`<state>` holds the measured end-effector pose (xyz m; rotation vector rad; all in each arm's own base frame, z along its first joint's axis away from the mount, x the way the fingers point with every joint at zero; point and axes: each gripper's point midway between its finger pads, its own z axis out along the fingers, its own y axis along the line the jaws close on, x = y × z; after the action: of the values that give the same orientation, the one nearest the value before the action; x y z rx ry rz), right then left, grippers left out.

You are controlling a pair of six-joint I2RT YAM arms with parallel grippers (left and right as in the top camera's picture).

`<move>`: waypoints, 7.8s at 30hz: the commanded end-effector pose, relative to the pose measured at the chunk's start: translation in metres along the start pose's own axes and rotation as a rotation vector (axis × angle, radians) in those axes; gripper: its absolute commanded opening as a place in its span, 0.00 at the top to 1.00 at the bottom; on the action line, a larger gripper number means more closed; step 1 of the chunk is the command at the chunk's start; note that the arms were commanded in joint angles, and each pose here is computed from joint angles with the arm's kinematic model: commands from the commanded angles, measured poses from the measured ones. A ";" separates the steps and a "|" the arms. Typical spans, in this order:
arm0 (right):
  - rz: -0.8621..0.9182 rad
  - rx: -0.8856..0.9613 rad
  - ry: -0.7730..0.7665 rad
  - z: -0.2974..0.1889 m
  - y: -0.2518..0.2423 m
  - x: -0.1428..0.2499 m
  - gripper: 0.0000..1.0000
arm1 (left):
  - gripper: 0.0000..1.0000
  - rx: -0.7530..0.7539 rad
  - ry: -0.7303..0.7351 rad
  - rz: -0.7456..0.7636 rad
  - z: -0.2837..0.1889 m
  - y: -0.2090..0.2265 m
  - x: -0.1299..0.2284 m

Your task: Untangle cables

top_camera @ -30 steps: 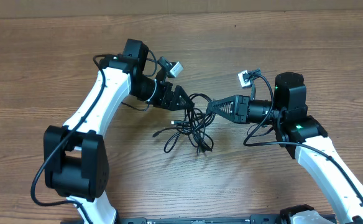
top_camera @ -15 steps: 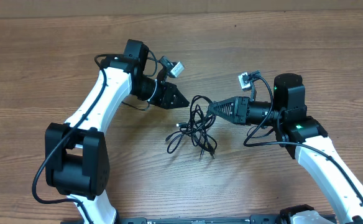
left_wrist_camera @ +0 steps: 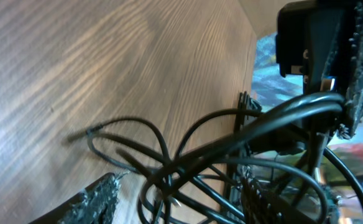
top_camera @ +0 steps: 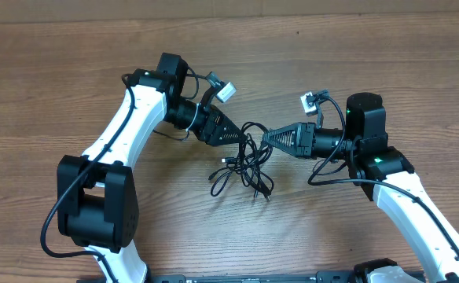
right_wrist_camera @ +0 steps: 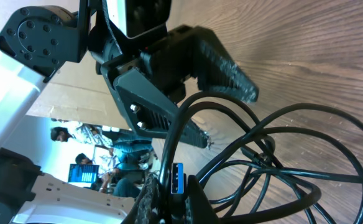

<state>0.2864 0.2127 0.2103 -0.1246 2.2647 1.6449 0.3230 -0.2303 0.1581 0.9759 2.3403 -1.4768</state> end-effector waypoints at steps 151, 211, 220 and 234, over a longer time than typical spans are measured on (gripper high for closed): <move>0.307 0.702 -0.057 -0.042 -0.130 0.040 0.23 | 0.27 -0.615 -0.008 -0.634 0.040 0.016 0.003; 0.325 0.749 -0.051 -0.046 -0.142 0.044 0.23 | 0.85 -0.971 -0.413 -1.202 0.100 0.077 0.054; 0.314 0.742 -0.061 -0.045 -0.141 0.041 0.24 | 0.96 -0.888 -0.398 -1.025 0.067 0.058 0.021; 0.312 0.636 -0.033 -0.032 -0.126 0.040 0.24 | 0.96 -0.606 -0.527 -0.567 -0.034 -0.035 -0.055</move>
<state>0.2755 0.1372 0.0861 0.4559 2.7687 0.8651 0.3563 -0.2267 0.2013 -0.4389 2.5039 -0.7626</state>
